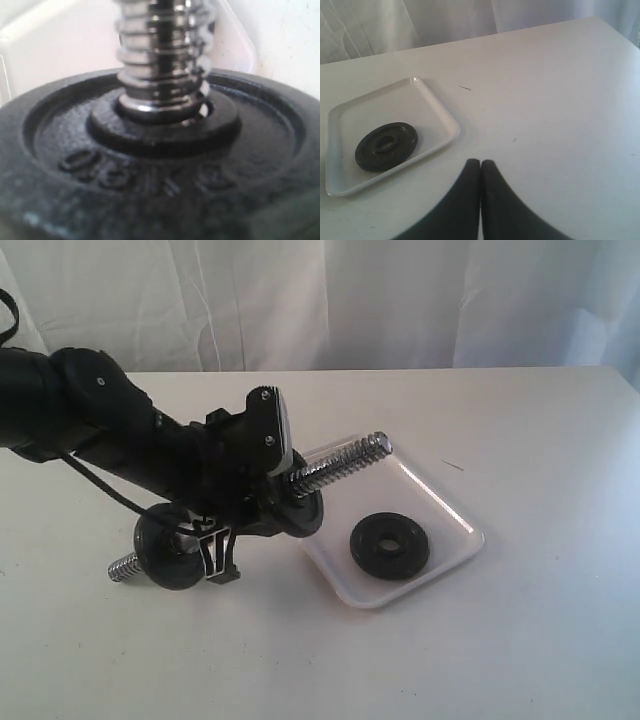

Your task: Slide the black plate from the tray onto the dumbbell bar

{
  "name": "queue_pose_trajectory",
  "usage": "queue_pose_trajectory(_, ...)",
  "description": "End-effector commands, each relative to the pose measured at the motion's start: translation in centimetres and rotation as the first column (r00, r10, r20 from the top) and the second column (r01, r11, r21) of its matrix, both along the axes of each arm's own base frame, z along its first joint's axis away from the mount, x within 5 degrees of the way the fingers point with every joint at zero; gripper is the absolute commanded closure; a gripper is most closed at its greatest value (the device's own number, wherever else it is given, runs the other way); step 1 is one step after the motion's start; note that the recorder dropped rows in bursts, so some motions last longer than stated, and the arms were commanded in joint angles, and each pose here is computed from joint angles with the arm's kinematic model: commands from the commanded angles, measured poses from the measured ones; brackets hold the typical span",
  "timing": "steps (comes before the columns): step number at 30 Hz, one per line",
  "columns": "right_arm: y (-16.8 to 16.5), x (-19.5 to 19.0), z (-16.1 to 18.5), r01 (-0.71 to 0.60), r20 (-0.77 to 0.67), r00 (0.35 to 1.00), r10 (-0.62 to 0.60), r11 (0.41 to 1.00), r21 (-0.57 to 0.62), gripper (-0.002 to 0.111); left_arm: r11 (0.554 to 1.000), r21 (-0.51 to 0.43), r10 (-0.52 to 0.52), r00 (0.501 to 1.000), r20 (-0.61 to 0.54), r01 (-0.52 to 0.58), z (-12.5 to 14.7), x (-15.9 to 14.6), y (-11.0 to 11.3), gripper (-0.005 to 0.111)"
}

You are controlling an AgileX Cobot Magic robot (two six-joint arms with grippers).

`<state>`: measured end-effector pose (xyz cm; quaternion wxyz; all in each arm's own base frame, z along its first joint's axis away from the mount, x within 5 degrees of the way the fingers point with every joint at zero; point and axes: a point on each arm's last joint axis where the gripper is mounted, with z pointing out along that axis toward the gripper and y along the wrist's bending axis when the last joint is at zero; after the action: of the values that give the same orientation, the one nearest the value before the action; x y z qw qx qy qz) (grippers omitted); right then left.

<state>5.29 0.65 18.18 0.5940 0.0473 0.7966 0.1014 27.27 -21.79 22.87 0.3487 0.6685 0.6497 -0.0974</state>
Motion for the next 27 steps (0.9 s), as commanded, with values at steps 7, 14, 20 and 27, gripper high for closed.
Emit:
queue_pose_trajectory(7, 0.0, 0.0, 0.0, 0.000, 0.014, 1.000, -0.001, 1.000, 0.007, 0.108, 0.965, -0.212, 0.163, 0.986, 0.022, -0.155, 5.4, -0.6, 0.5, 0.107)
queue_pose_trajectory(14, -0.1, 0.3, 2.5, 0.012, 0.289, 0.957, -0.011, 1.000, -0.002, 0.108, 0.936, -0.266, 0.237, 0.972, -0.012, -0.231, 6.3, -0.7, 0.8, 0.107)
queue_pose_trajectory(20, -0.3, 0.0, 4.8, -0.031, 0.500, 0.862, -0.084, 0.975, 0.218, 0.108, 0.908, -0.303, 0.296, 0.955, -0.023, -0.289, 7.1, -0.4, 1.6, 0.107)
queue_pose_trajectory(27, -0.3, 0.0, 4.9, -0.105, 0.456, 0.877, -0.151, 0.865, 0.490, 0.108, 0.889, -0.301, 0.342, 0.937, -0.065, -0.345, 7.4, 0.1, 3.6, 0.107)
